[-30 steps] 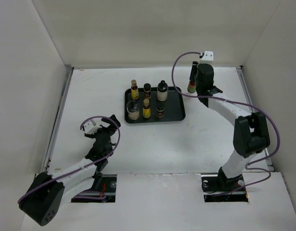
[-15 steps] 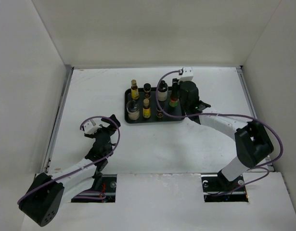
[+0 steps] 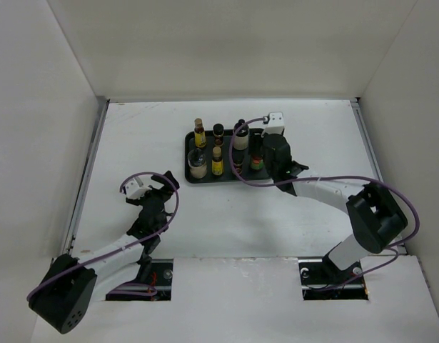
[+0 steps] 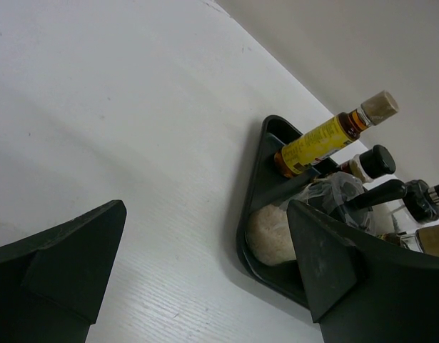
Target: Organize the condiment bottles
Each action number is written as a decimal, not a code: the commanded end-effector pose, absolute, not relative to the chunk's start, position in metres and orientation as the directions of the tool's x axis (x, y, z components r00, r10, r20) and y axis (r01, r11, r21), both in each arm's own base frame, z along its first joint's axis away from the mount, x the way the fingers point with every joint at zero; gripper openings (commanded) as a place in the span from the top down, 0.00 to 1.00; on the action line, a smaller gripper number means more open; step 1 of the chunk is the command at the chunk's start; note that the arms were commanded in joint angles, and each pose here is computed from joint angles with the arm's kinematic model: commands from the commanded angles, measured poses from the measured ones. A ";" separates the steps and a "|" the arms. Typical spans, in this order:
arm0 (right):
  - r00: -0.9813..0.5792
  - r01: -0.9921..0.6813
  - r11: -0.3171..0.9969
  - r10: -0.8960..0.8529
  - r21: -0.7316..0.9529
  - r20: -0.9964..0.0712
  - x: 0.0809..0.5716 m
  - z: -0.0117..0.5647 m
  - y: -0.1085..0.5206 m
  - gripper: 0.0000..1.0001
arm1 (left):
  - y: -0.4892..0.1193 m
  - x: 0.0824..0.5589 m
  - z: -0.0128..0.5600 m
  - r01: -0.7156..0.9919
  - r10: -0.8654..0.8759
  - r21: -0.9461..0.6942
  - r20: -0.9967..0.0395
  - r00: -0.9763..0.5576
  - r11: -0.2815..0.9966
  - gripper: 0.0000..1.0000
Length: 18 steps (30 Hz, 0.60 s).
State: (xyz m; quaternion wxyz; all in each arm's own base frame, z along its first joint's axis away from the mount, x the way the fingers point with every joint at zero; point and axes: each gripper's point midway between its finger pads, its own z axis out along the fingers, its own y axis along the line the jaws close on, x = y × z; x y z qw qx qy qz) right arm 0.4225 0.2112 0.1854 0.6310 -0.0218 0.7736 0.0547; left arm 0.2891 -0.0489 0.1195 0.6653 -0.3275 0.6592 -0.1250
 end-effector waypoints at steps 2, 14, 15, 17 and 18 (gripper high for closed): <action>-0.103 -0.085 0.986 0.138 0.147 -0.985 0.425 0.222 0.214 0.27 | -0.050 0.295 0.138 -0.236 -0.621 -0.636 -0.771 0.143 0.735 0.00; 0.007 -0.056 0.970 0.237 0.236 -0.971 0.386 0.266 0.190 0.00 | -0.050 0.295 0.144 -0.221 -0.622 -0.633 -0.773 0.126 0.742 0.00; 0.026 -0.030 0.967 0.252 0.251 -0.967 0.381 0.268 0.181 0.00 | -0.049 0.294 0.146 -0.213 -0.626 -0.637 -0.770 0.127 0.741 0.00; 0.050 0.019 0.959 0.282 0.283 -0.958 0.371 0.268 0.164 0.00 | -0.047 0.293 0.148 -0.209 -0.629 -0.641 -0.767 0.131 0.738 0.00; 0.054 0.039 0.952 0.301 0.303 -0.952 0.365 0.265 0.156 0.00 | -0.046 0.294 0.148 -0.213 -0.628 -0.640 -0.767 0.132 0.738 0.00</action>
